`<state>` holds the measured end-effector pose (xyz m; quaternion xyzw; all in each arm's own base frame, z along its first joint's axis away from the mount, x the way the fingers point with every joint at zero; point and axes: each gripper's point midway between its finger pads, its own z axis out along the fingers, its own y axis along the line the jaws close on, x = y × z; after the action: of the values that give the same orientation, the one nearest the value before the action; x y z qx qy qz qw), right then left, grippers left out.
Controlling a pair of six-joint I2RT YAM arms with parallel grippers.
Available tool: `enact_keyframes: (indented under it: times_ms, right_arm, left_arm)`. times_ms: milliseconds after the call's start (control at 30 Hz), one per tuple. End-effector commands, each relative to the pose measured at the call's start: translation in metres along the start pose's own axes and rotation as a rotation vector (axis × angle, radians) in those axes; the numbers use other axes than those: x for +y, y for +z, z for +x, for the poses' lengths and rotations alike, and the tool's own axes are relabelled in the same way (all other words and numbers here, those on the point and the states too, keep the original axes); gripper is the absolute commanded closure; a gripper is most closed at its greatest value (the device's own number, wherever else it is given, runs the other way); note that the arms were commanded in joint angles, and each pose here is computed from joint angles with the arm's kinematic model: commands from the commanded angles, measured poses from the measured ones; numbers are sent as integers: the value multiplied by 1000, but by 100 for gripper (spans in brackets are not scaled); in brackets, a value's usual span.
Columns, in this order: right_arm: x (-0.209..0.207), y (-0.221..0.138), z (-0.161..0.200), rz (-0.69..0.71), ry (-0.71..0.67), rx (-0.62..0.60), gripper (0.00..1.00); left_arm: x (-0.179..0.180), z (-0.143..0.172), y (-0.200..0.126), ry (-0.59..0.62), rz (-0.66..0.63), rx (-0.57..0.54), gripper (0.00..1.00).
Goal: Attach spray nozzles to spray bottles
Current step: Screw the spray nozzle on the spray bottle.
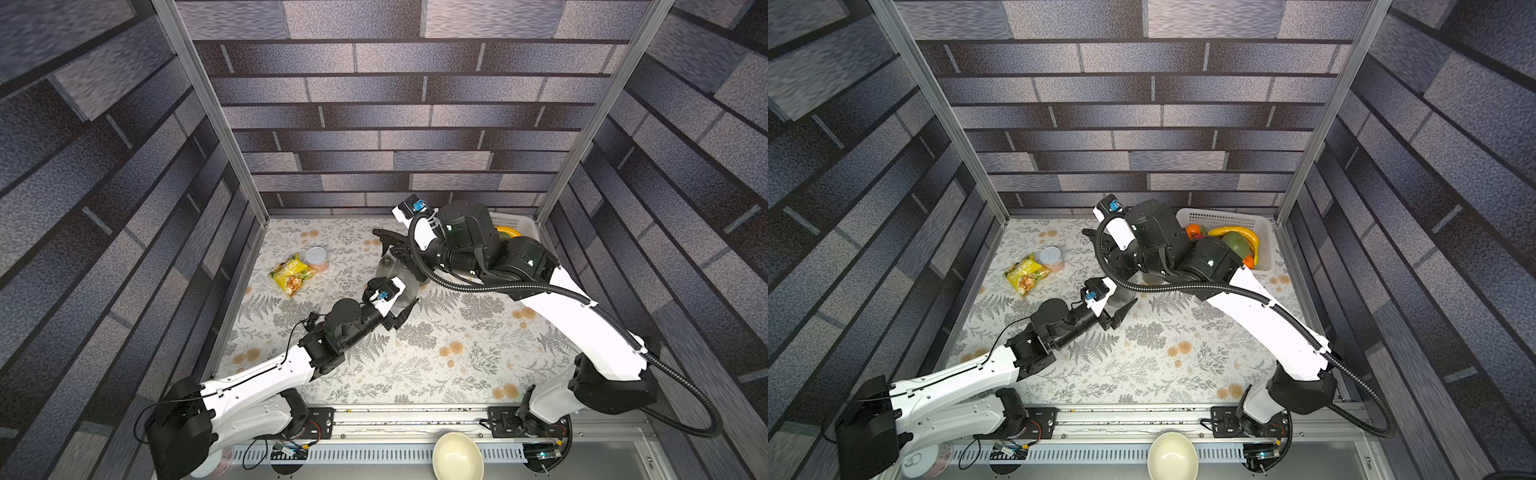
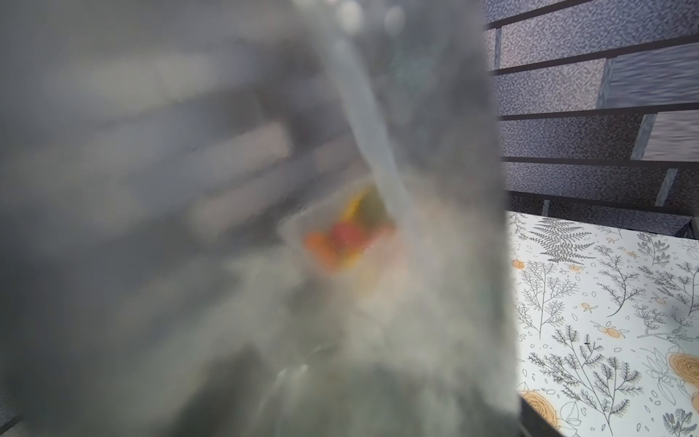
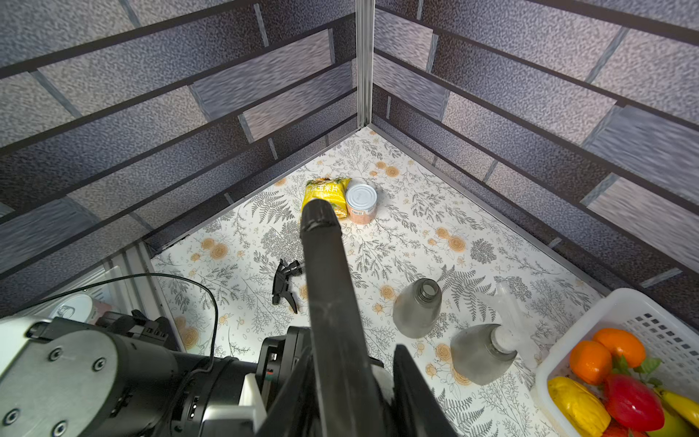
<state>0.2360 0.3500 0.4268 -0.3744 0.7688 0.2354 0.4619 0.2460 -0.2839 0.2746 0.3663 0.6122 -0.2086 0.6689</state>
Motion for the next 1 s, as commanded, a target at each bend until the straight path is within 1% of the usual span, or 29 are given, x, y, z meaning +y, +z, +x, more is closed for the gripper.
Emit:
enact_keyframes:
  times_ms: [0, 167, 267, 433, 633, 733, 800, 967]
  right_arm:
    - [1, -10, -2, -16, 19, -32, 81]
    - [-7, -18, -4, 6, 58, -123, 82]
    - [-8, -24, -3, -9, 94, -184, 82]
    - [0, -21, 5, -107, 176, -257, 85]
    - [12, -18, 17, -216, 216, -302, 86]
    - [20, -7, 30, -258, 192, -273, 86]
    - [25, -5, 37, -281, 150, -251, 86]
    - [23, -8, 51, -259, 36, -236, 85]
  left_arm:
    - [8, -22, -4, -23, -15, -72, 25]
    - [11, -21, -5, -68, -11, -87, 25]
    - [11, -22, -6, -90, -4, -97, 25]
    - [10, -26, -5, -114, 8, -113, 25]
    - [10, -32, -7, -154, 15, -140, 25]
    - [11, -35, -7, -167, 18, -150, 26]
    - [12, -36, -7, -167, 19, -146, 26]
    - [15, -35, -11, -191, 17, -140, 25]
